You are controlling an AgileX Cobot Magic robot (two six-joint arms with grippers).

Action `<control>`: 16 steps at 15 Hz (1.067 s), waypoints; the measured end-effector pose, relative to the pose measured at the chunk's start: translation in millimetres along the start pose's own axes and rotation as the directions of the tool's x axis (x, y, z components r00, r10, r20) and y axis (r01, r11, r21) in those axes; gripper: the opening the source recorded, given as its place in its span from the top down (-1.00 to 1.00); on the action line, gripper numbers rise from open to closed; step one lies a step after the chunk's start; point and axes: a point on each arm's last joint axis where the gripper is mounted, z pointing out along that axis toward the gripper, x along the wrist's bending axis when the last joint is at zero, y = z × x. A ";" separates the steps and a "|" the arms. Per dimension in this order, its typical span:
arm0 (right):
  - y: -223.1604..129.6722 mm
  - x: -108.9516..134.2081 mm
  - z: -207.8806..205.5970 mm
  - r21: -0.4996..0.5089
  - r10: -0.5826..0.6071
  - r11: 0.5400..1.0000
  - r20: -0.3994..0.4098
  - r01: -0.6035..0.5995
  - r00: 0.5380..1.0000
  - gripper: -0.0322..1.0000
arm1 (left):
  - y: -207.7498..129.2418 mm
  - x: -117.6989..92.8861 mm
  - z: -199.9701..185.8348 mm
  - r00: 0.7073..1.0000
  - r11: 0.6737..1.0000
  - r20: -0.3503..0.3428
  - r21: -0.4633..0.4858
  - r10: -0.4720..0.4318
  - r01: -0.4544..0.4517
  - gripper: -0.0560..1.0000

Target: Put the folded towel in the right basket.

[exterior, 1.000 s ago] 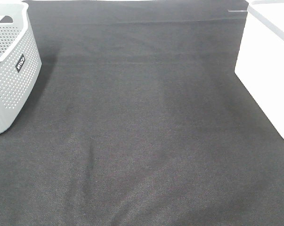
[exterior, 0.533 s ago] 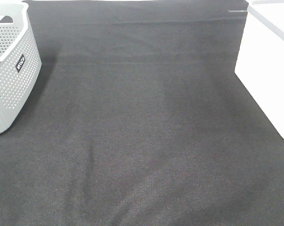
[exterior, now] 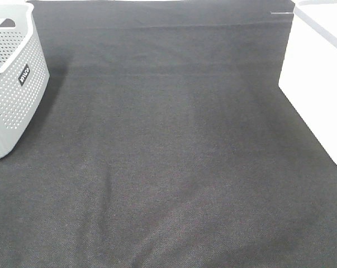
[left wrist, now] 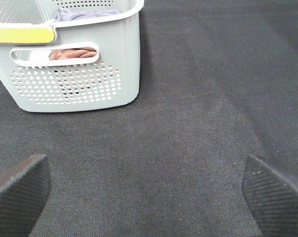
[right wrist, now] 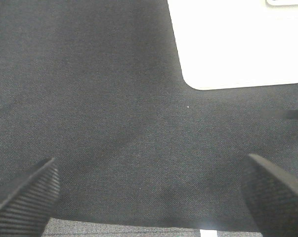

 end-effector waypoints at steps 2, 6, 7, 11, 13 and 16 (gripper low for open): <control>0.0 0.1 0.0 0.000 0.000 1.000 -0.001 0.000 1.000 -0.94 | 0.0 0.0 0.0 1.000 1.000 0.000 0.000 0.000 0.000 -0.96; 0.0 0.0 0.0 0.000 -0.003 1.000 0.000 0.003 1.000 -0.94 | 0.0 0.0 0.0 1.000 1.000 0.000 0.000 0.000 0.000 -0.96; 0.0 0.0 0.0 0.000 -0.003 1.000 0.000 0.003 1.000 -0.94 | 0.0 0.0 0.0 1.000 1.000 0.000 0.000 0.000 0.000 -0.96; 0.0 0.0 0.0 0.000 -0.004 1.000 0.000 0.004 1.000 -0.94 | 0.0 0.0 0.0 1.000 1.000 0.000 0.000 0.000 0.000 -0.96; 0.0 0.0 0.0 0.000 -0.006 1.000 0.000 0.006 1.000 -0.94 | 0.0 0.0 0.0 1.000 1.000 0.000 0.000 0.000 0.000 -0.96; 0.0 0.0 0.0 0.000 -0.006 1.000 0.000 0.006 1.000 -0.94 | 0.0 0.0 0.0 1.000 1.000 0.000 0.000 0.000 0.000 -0.96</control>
